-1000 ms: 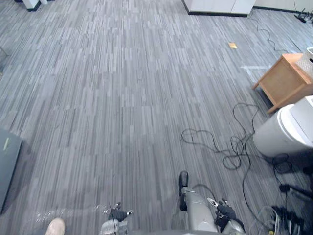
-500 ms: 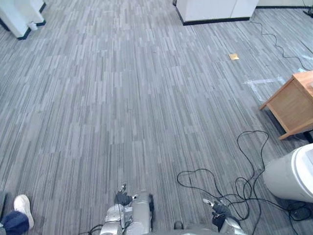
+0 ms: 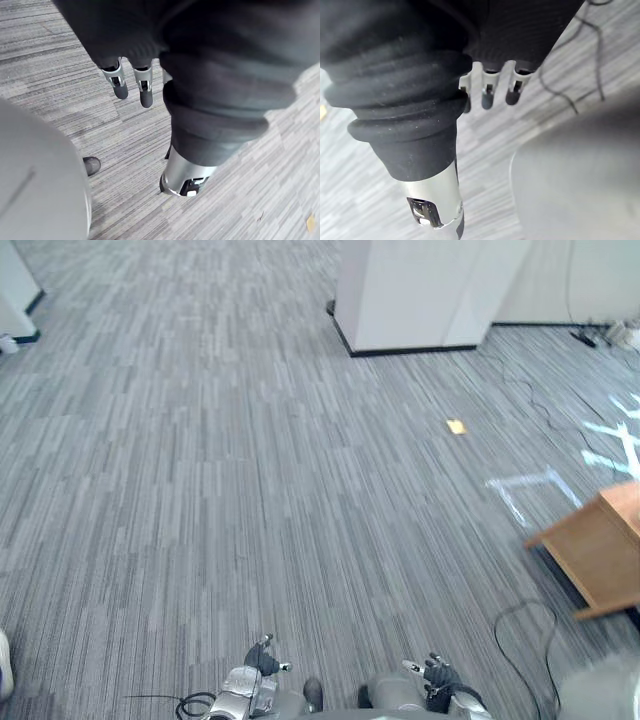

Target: Organize washtable

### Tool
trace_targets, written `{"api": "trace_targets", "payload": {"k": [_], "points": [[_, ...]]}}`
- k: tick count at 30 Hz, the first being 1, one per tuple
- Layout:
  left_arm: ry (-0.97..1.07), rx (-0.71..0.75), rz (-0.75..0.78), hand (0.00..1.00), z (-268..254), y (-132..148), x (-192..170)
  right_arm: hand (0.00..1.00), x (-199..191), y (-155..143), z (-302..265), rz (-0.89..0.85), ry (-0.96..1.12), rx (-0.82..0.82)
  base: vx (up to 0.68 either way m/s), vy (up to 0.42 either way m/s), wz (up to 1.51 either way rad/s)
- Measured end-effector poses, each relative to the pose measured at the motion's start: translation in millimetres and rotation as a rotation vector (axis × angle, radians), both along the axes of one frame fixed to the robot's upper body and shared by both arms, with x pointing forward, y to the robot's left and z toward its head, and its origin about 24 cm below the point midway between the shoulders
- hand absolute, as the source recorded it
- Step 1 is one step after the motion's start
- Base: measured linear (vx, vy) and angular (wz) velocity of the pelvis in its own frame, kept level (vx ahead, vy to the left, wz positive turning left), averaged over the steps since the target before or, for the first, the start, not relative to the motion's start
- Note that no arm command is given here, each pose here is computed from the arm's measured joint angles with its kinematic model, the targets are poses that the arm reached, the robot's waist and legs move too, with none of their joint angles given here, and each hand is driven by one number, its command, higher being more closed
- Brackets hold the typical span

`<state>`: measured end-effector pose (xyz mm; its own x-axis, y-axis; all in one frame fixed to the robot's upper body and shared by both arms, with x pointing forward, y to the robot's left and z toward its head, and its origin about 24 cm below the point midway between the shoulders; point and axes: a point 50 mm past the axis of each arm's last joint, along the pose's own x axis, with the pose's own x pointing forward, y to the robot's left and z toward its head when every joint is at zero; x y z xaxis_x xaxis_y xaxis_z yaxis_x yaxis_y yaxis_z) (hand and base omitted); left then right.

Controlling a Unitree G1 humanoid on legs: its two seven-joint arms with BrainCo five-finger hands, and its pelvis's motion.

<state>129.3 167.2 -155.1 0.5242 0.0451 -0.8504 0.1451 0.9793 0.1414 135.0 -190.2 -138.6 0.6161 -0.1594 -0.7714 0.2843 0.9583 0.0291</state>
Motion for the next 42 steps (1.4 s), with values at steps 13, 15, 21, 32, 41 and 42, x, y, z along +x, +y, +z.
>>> {"api": "trace_targets", "payload": {"k": [13,15,21,32,41,42], "points": [[0.172,-0.141,0.575,0.00,-17.7,9.1,-59.0,0.00,24.7,-4.4,40.2,0.035,-0.257,-0.206,0.81,-0.307,0.53],[0.125,-0.129,0.612,0.00,-13.8,19.8,-49.6,0.00,58.4,24.6,59.0,0.127,-0.382,-0.202,0.60,-0.235,-0.67],[-0.009,-0.112,0.827,0.00,-3.1,38.5,-41.0,0.00,107.3,71.9,68.7,0.456,-0.433,-0.362,0.70,-0.087,-0.24],[-0.013,-0.061,0.891,0.00,-2.5,47.5,-59.5,0.00,108.4,65.7,55.1,0.547,-0.325,-0.433,0.76,0.266,-0.26],[0.004,-0.029,0.428,0.00,0.2,36.6,-21.9,0.00,96.1,44.3,68.4,0.307,-0.407,-0.274,0.62,0.060,0.50],[0.009,-0.038,0.404,0.00,-0.5,32.3,-20.7,0.00,96.3,40.4,68.6,0.285,-0.407,-0.264,0.72,-0.125,0.75]]}}
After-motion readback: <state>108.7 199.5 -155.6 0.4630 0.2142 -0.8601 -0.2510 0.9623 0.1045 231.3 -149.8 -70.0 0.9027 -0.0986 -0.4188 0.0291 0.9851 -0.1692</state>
